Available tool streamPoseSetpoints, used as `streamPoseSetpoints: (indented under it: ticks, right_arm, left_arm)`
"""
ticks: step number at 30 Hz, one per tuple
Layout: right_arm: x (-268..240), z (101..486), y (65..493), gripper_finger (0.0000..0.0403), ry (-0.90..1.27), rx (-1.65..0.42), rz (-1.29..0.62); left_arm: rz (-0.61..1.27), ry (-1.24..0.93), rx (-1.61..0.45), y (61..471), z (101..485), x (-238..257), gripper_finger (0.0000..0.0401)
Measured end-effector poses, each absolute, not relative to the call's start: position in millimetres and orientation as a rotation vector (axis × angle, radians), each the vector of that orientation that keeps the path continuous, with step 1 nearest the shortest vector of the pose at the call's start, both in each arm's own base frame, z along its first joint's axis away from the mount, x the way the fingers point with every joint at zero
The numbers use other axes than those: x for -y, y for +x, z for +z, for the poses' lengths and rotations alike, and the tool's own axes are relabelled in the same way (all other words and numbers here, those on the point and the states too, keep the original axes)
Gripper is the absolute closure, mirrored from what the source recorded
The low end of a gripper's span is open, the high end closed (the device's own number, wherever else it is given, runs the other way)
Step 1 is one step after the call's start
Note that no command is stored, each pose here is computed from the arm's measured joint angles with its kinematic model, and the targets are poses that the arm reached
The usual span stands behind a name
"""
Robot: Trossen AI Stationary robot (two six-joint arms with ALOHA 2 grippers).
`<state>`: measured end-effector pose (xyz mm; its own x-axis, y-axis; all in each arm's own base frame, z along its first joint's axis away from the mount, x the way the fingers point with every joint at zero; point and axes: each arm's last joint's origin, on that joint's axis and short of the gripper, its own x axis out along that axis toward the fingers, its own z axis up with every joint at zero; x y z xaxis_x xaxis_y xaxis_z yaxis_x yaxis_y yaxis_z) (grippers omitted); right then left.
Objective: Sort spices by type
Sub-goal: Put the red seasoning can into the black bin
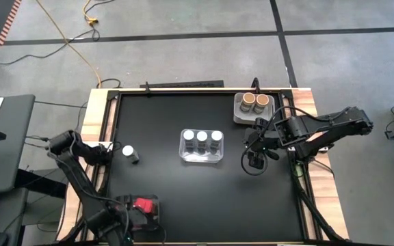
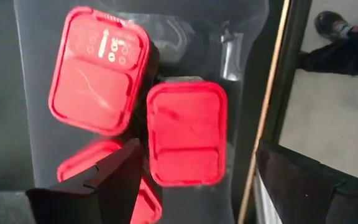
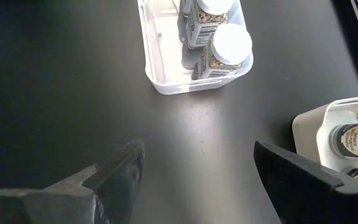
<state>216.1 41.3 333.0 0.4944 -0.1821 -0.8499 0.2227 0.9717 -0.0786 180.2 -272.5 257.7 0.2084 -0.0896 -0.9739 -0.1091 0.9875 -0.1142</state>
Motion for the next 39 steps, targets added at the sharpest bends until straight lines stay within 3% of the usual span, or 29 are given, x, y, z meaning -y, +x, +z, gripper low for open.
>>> streamPoseSetpoints:
  ticks: [19, 32, 39]
  right_arm:
    - [-41, 333, 216, 0.0072, 0.04, -1.025, -0.244]
    - [-41, 333, 216, 0.0072, 0.044, -1.024, -0.246]
    - [-41, 333, 216, 0.0072, 0.045, -1.021, -0.246]
  left_arm:
    - [0.073, -0.433, -1.454, 162, 266, 283, 0.0104]
    - [0.043, -0.33, -1.477, 156, 243, 280, 0.0104]
    - [0.137, -0.266, -1.555, 147, 242, 271, 0.0104]
